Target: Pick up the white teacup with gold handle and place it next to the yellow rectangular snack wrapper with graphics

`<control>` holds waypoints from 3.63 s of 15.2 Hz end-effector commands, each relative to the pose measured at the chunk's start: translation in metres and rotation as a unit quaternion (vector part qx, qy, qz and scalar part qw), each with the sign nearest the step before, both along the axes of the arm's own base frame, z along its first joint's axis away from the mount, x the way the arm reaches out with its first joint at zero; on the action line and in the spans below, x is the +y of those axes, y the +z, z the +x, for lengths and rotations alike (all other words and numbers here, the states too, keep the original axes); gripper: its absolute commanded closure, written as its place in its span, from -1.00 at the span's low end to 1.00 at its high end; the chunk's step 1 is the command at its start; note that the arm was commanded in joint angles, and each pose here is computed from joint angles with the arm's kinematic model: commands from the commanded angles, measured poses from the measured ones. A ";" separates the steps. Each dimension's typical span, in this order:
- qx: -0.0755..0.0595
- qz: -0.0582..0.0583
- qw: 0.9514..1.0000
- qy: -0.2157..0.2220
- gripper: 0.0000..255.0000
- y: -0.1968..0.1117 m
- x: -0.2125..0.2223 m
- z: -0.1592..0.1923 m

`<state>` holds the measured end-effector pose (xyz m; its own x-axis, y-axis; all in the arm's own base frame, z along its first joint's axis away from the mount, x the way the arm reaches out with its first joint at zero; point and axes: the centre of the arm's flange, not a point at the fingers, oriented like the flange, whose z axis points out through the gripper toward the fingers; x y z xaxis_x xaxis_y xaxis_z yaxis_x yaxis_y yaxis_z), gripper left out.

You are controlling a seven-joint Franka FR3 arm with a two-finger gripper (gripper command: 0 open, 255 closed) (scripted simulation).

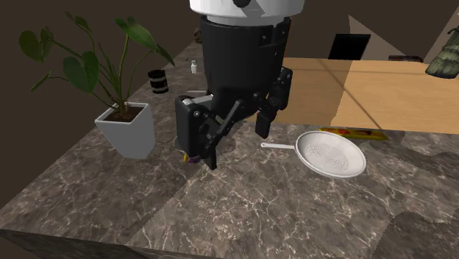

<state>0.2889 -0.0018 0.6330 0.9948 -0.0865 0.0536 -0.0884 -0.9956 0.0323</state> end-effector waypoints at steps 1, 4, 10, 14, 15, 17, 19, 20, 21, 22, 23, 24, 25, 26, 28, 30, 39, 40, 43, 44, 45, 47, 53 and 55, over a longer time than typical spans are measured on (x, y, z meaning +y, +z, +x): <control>0.000 0.000 1.000 0.000 -1.00 0.000 0.000 0.000; -0.003 -0.013 1.000 0.020 -1.00 -0.027 -0.002 0.028; -0.010 -0.039 0.997 0.059 -1.00 -0.079 -0.006 0.083; -0.015 -0.057 0.995 0.085 -1.00 -0.114 -0.007 0.121; -0.016 -0.061 0.994 0.091 -1.00 -0.122 -0.008 0.131; -0.018 -0.070 0.992 0.104 -1.00 -0.139 -0.008 0.150; -0.021 -0.079 0.990 0.117 -1.00 -0.156 -0.008 0.169; -0.022 -0.083 0.989 0.123 -1.00 -0.165 -0.008 0.178; -0.023 -0.087 0.987 0.130 -1.00 -0.173 -0.008 0.188; -0.024 -0.092 0.986 0.136 -1.00 -0.182 -0.008 0.198; -0.025 -0.096 0.985 0.143 -1.00 -0.190 -0.008 0.207; -0.026 -0.100 0.983 0.149 -1.00 -0.198 -0.007 0.217; -0.027 -0.105 0.982 0.155 -1.00 -0.207 -0.007 0.227; -0.029 -0.109 0.980 0.162 -1.00 -0.215 -0.007 0.236; -0.031 -0.117 0.977 0.175 -1.00 -0.232 -0.006 0.256; -0.033 -0.126 0.974 0.187 -1.00 -0.248 -0.005 0.275; -0.034 -0.129 0.972 0.192 -1.00 -0.292 -0.015 0.289; -0.034 -0.129 0.972 0.192 -1.00 -0.292 -0.015 0.289; -0.034 -0.129 0.972 0.192 -1.00 -0.292 -0.015 0.289; -0.034 -0.129 0.972 0.192 -1.00 -0.292 -0.015 0.289; -0.034 -0.129 0.972 0.192 -1.00 -0.292 -0.015 0.289; -0.034 -0.129 0.972 0.192 1.00 -0.292 -0.015 0.289; -0.034 -0.129 0.972 0.192 1.00 -0.292 -0.014 0.289; -0.034 -0.129 0.972 0.192 1.00 -0.292 -0.014 0.289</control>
